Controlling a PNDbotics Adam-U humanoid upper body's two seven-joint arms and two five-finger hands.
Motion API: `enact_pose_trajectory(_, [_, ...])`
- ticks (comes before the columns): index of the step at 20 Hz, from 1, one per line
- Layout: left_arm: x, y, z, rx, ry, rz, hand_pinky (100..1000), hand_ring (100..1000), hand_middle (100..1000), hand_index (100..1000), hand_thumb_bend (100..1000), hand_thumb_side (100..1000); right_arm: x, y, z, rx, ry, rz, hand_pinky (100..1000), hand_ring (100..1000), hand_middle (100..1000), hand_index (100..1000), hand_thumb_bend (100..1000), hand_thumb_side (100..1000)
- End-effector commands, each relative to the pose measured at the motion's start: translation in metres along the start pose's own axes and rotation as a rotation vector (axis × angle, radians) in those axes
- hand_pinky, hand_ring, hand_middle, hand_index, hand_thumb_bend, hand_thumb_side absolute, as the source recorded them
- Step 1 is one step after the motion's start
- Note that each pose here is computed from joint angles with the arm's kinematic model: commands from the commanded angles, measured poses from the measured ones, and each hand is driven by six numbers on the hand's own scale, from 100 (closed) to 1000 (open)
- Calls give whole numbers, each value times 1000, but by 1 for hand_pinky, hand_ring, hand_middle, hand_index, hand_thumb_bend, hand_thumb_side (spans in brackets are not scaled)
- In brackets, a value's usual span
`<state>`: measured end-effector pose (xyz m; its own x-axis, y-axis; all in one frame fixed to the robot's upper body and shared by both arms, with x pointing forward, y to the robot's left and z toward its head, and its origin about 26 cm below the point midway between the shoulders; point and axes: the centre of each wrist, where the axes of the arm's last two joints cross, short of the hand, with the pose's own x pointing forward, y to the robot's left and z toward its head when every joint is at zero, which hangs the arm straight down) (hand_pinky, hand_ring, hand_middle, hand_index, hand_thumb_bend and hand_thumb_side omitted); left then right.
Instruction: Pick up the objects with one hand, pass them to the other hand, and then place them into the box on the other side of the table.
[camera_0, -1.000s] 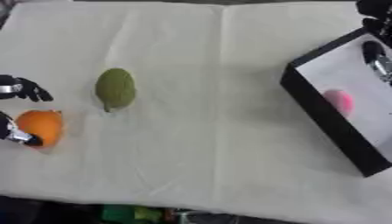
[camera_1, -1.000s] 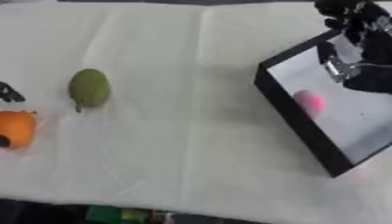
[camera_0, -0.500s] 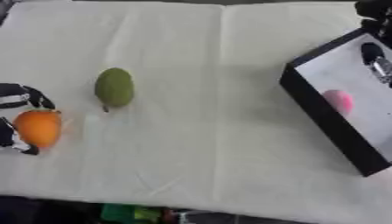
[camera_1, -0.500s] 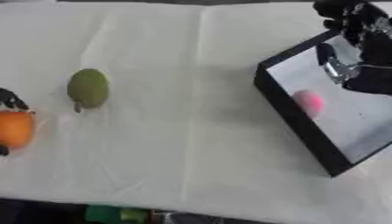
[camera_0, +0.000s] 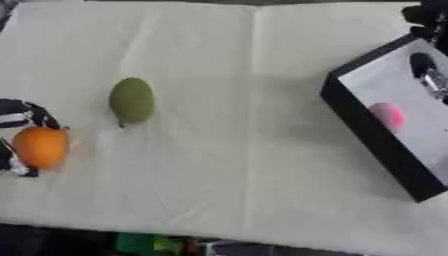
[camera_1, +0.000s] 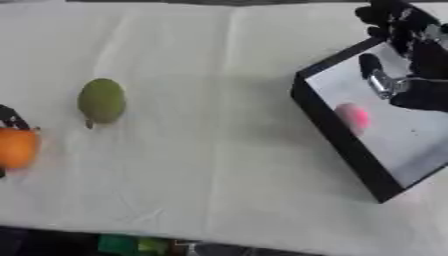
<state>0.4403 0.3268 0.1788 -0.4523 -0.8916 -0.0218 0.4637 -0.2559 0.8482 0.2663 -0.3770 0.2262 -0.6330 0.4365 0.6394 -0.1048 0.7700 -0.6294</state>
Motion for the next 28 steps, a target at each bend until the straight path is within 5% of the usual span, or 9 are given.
enact_pose_trajectory(1, [-9,13,16,41,41,-6,801,791,748,806,377,100,4,-4,-2,13,-9,27,1000,1000,910,1000,100,203])
enact_pose_trajectory(4, [-5,16,17,80,45,-14,713,693,640,712,223,100,4,-4,-2,15,-7,26,1000,1000,910,1000,100,206])
enact_pose_trajectory(12, [4,32,27,220,29,-52,622,536,490,561,136,100,6,-5,-2,12,-18,16,1000,1000,908,1000,100,221])
enact_pose_trajectory(19, [27,73,47,491,-44,-77,623,528,480,561,120,100,12,-8,-6,8,-62,5,1000,1000,908,1000,100,172])
enact_pose_trajectory(28, [67,95,32,680,-176,6,628,518,466,573,100,100,23,-10,-24,106,-174,11,1000,1000,919,1000,100,147])
